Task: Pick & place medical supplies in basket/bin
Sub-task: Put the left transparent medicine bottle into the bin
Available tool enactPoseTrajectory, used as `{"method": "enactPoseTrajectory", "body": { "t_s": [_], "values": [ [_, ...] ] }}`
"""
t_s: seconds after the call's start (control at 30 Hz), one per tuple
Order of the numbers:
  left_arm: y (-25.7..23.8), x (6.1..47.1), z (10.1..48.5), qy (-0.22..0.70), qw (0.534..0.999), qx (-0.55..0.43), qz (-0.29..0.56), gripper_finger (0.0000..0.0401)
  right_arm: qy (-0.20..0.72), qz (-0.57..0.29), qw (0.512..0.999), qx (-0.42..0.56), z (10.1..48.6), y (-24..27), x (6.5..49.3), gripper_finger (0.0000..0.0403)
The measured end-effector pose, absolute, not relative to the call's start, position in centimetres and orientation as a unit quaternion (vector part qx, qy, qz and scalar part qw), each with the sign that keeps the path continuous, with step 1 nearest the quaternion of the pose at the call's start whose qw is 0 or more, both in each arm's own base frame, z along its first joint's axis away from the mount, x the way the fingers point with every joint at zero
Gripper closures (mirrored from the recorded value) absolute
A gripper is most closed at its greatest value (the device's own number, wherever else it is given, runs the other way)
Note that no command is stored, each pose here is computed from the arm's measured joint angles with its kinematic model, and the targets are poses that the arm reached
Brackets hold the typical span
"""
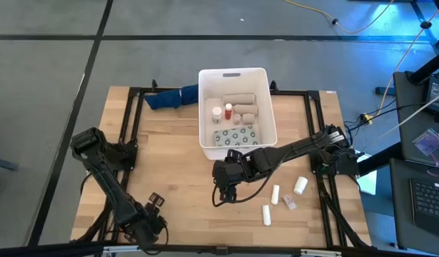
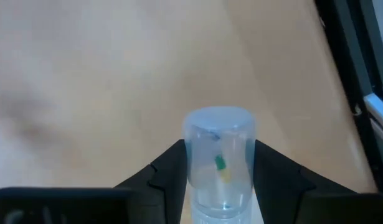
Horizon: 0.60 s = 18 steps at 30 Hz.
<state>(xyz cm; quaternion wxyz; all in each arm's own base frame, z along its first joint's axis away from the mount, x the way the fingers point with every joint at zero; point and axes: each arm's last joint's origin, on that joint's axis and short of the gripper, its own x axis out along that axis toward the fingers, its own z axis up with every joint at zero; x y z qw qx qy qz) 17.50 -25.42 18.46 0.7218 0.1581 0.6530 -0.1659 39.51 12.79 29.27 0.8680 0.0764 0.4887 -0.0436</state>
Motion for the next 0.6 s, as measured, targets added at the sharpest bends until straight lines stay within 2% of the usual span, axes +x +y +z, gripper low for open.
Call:
{"method": "enactPoseTrajectory", "body": {
  "t_s": [0.13, 0.27, 0.37, 0.5, 0.6],
  "values": [
    [-23.8, 18.1, 22.8, 0.609, 0.771, 0.171, -0.074, 0.0256, 0.493, -0.013, 0.863, 0.105, 29.5, 12.4, 39.8, 0.0107],
    [-21.8, 18.8, 27.6, 0.494, 0.859, 0.135, 0.029, 0.0256, 0.477, 0.018, 0.871, 0.116, 29.8, 12.0, 40.4, 0.0107],
    [-20.1, 18.8, 30.9, 0.394, 0.908, 0.11, 0.092, 0.0256, 0.465, 0.044, 0.875, 0.124, 30.0, 11.8, 40.8, 0.0107],
    [-18.0, 18.0, 35.2, 0.25, 0.951, 0.083, 0.16, 0.0256, 0.443, 0.08, 0.882, 0.141, 30.8, 11.3, 41.2, 0.0107],
    [-17.0, 17.4, 37.9, 0.158, 0.965, 0.086, 0.191, 0.0256, 0.41, 0.109, 0.891, 0.159, 32.5, 10.6, 41.0, 0.0107]
  ]
}}
